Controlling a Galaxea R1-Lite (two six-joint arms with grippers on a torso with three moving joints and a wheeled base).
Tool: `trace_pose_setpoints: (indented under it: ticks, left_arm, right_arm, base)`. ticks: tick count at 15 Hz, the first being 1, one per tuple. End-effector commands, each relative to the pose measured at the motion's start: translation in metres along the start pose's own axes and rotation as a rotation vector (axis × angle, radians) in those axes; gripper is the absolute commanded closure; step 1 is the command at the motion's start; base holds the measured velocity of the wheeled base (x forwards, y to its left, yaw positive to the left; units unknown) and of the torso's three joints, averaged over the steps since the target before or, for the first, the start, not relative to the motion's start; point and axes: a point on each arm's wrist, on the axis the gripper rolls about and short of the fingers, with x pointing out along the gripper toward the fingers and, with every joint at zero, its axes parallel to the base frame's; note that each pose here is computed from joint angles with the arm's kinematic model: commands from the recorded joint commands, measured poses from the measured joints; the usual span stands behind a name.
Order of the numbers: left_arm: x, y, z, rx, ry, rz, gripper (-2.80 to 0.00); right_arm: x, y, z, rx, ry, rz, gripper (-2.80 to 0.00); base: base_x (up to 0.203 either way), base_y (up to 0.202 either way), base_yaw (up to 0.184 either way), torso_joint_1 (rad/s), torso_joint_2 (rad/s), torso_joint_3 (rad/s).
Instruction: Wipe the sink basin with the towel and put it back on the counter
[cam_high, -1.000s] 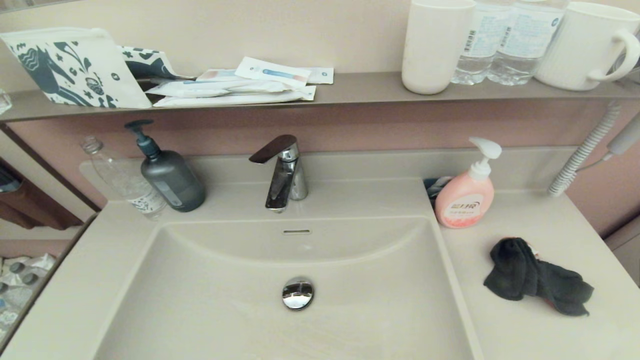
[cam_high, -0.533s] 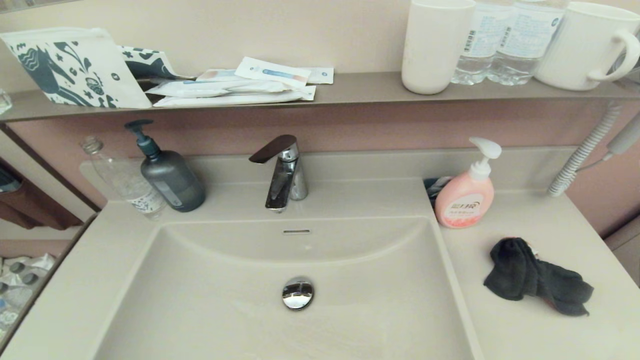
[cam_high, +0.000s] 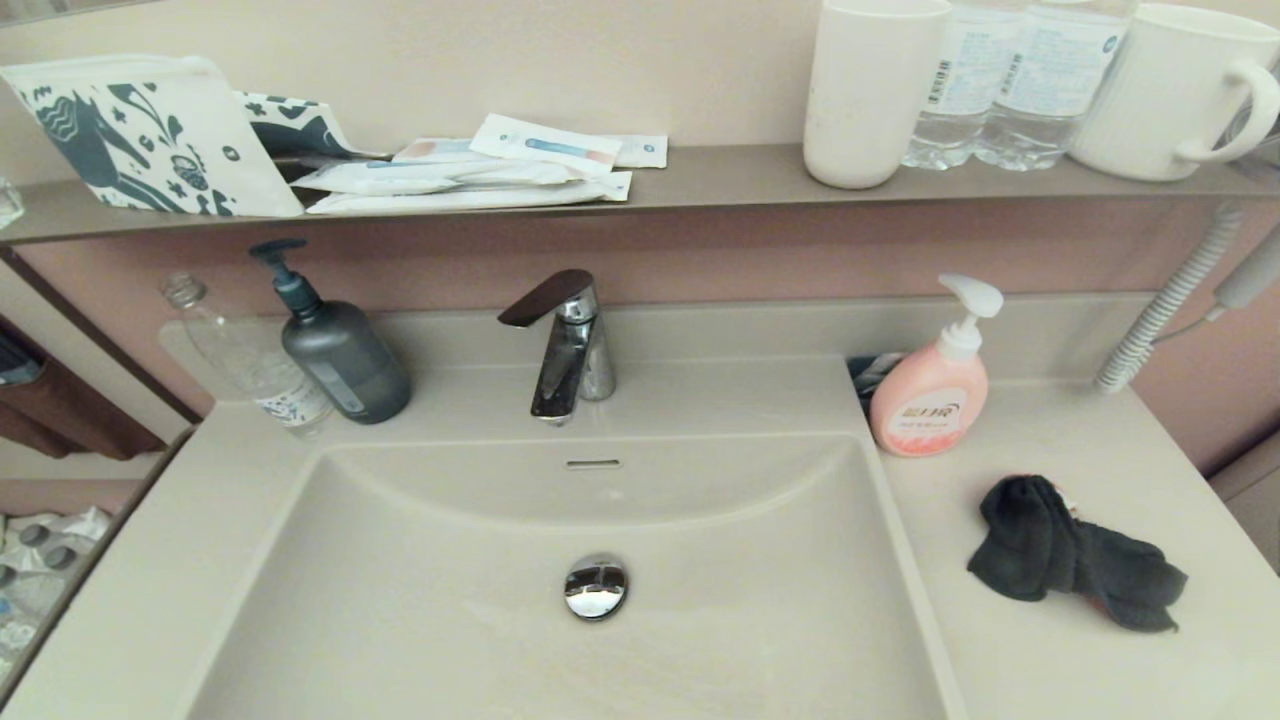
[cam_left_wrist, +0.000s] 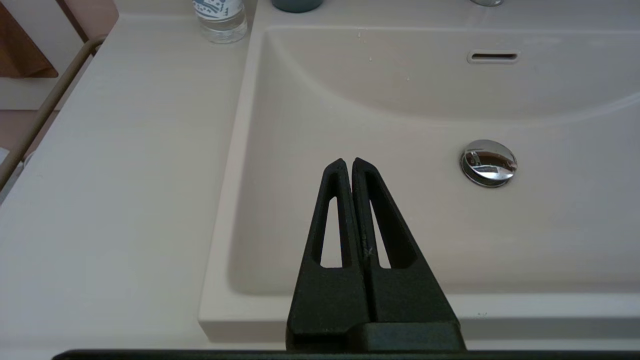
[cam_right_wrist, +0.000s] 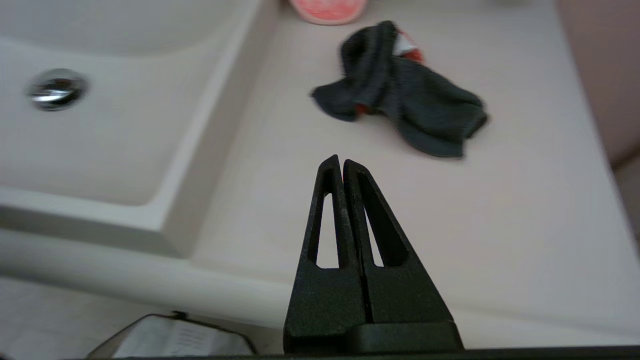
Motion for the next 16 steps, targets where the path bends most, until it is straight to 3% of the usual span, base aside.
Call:
trace_pose_setpoints:
  ticks: [1, 4, 6, 8, 16]
  left_arm:
    - [0.0, 0.0, 0.0, 0.0, 0.002, 0.001, 0.0]
    - [0.0, 0.0, 0.0, 0.0, 0.001, 0.001, 0.0]
    - [0.0, 0.0, 0.0, 0.0, 0.001, 0.001, 0.0]
    - [0.0, 0.0, 0.0, -0.002, 0.001, 0.001, 0.0]
    - [0.0, 0.0, 0.0, 0.0, 0.001, 0.001, 0.0]
  right_arm:
    - [0.0, -0.001, -0.001, -0.008, 0.007, -0.025, 0.0]
    - [0.002, -0.003, -0.007, -0.027, 0.036, -0.139, 0.0]
    - [0.006, -0.004, -0.015, -0.025, 0.044, -0.153, 0.0]
    - [0.007, -0.004, -0.013, 0.007, -0.007, -0.169, 0.0]
    - [0.007, -0.004, -0.013, 0.014, -0.009, -0.17, 0.0]
  base:
    - [0.0, 0.0, 0.0, 0.0, 0.0, 0.0]
    - [0.0, 0.0, 0.0, 0.0, 0.0, 0.0]
    - [0.0, 0.0, 0.0, 0.0, 0.0, 0.0]
    - [0.0, 0.0, 0.0, 0.0, 0.0, 0.0]
    - [0.0, 0.0, 0.0, 0.0, 0.0, 0.0]
